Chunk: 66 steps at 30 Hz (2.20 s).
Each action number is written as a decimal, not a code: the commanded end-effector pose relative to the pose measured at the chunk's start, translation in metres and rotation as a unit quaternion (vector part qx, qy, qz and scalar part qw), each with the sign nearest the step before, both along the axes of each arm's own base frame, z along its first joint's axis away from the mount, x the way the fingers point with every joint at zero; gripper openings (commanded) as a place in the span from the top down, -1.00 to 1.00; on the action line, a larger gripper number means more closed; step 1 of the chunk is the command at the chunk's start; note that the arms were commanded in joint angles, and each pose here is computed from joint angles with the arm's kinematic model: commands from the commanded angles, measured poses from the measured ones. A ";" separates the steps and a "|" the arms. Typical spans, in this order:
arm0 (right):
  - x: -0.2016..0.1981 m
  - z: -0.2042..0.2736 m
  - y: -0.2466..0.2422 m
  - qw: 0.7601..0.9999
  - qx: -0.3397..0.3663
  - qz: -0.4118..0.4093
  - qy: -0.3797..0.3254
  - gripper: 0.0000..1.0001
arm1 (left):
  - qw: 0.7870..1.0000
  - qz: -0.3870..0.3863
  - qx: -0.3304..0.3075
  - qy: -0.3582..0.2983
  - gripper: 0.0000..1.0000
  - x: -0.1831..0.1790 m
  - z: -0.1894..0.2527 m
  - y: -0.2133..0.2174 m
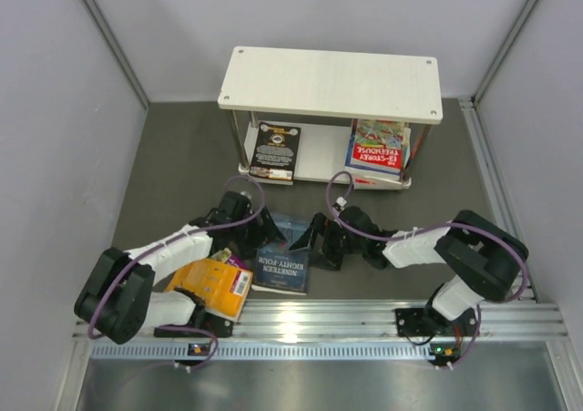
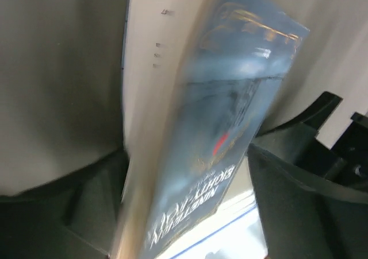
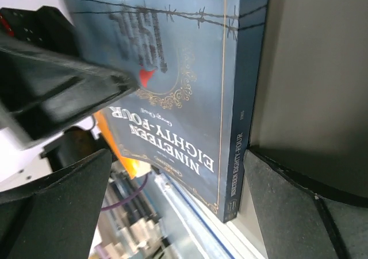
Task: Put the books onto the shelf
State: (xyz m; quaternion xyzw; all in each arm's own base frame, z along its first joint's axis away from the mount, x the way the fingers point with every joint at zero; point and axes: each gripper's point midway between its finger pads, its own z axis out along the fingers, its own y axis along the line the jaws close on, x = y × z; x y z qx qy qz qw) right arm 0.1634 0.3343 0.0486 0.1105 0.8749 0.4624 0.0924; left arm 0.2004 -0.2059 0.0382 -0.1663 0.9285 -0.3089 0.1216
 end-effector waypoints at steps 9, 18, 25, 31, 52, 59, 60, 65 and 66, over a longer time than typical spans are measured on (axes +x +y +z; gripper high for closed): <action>-0.007 -0.004 0.005 1.000 0.006 0.006 -0.008 -0.96 | 0.999 0.014 -0.038 0.024 1.00 -0.034 -0.010 -0.017; -0.020 0.029 -0.024 0.999 -0.015 0.011 -0.046 -0.99 | 0.994 0.031 -0.094 -0.039 1.00 -0.013 0.049 -0.020; -0.021 0.057 -0.023 0.998 0.023 0.001 -0.055 -0.99 | 0.980 0.064 -0.171 -0.078 1.00 -0.001 0.097 -0.020; -0.018 0.071 -0.010 0.997 0.064 -0.008 -0.033 -0.99 | 0.975 0.075 -0.187 -0.089 1.00 0.000 0.106 -0.020; -0.021 0.158 0.037 0.990 0.127 -0.008 -0.053 1.00 | 0.971 0.102 -0.179 -0.120 0.24 0.006 0.124 -0.009; 0.015 0.205 0.044 0.988 0.078 -0.012 -0.133 1.00 | 0.985 0.085 -0.066 -0.134 -0.98 -0.010 0.132 0.023; 0.022 0.223 0.047 0.985 0.088 -0.017 -0.147 1.00 | 0.985 0.088 -0.059 -0.134 -0.98 -0.013 0.132 0.027; 0.068 0.241 0.048 0.982 0.073 -0.046 -0.166 1.00 | 0.984 0.112 -0.041 -0.135 -0.97 -0.034 0.137 0.050; 0.076 0.252 0.049 0.980 0.080 -0.049 -0.173 1.00 | 0.981 0.117 -0.048 -0.144 -0.98 -0.038 0.143 0.053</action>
